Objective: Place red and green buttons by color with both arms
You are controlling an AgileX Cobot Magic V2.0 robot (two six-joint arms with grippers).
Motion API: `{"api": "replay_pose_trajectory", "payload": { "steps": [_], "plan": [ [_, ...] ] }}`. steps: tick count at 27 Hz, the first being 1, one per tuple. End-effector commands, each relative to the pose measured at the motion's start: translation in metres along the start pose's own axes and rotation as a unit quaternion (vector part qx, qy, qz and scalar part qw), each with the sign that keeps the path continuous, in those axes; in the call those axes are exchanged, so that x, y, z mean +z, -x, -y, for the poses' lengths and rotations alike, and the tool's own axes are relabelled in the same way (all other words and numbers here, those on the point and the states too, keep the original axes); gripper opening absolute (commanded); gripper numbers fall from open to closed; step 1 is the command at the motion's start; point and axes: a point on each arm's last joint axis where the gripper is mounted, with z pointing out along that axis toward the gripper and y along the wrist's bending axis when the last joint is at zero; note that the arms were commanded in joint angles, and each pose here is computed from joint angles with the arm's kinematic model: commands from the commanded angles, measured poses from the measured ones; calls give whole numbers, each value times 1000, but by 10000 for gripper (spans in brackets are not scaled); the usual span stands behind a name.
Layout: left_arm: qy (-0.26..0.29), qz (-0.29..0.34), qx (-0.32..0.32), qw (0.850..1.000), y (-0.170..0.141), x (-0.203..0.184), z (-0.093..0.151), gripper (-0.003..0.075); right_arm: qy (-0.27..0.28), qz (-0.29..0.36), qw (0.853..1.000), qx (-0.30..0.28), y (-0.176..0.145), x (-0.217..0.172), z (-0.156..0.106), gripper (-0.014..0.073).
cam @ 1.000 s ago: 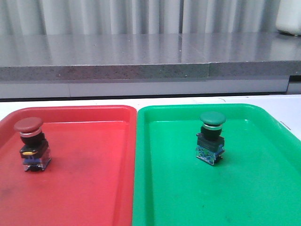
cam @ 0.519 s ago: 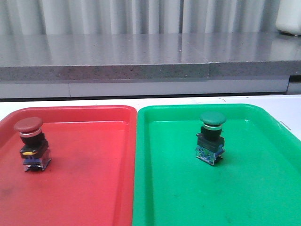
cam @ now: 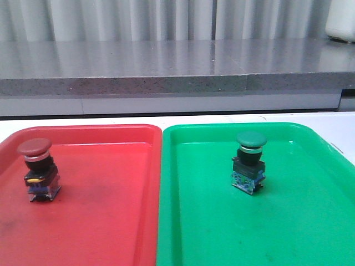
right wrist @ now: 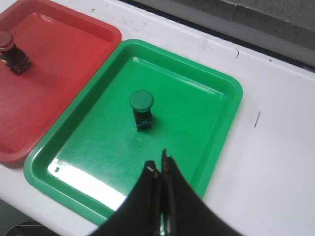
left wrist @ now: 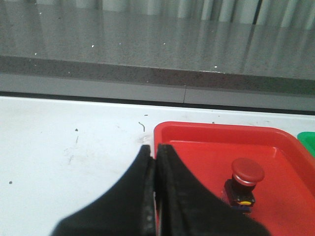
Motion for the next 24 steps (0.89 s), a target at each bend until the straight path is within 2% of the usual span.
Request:
{"api": "replay_pose_trajectory", "payload": {
  "steps": [1,5,10,15,24],
  "plan": [
    [-2,66,-24,998,5,0,-1,-20,2,42,999,-2,10,-5,0,-108],
    [-2,77,-19,997,-1,3,-2,-20,2,42,999,-2,10,-5,0,-108],
    [-11,120,-15,993,-12,9,-4,-20,2,42,999,-2,10,-5,0,-108],
    [-15,125,3,992,-11,8,-3,-20,2,42,999,-2,10,-5,0,-108],
    [-16,124,-14,992,-11,8,-3,-20,2,42,999,-2,10,-5,0,-108]
  ]
}}
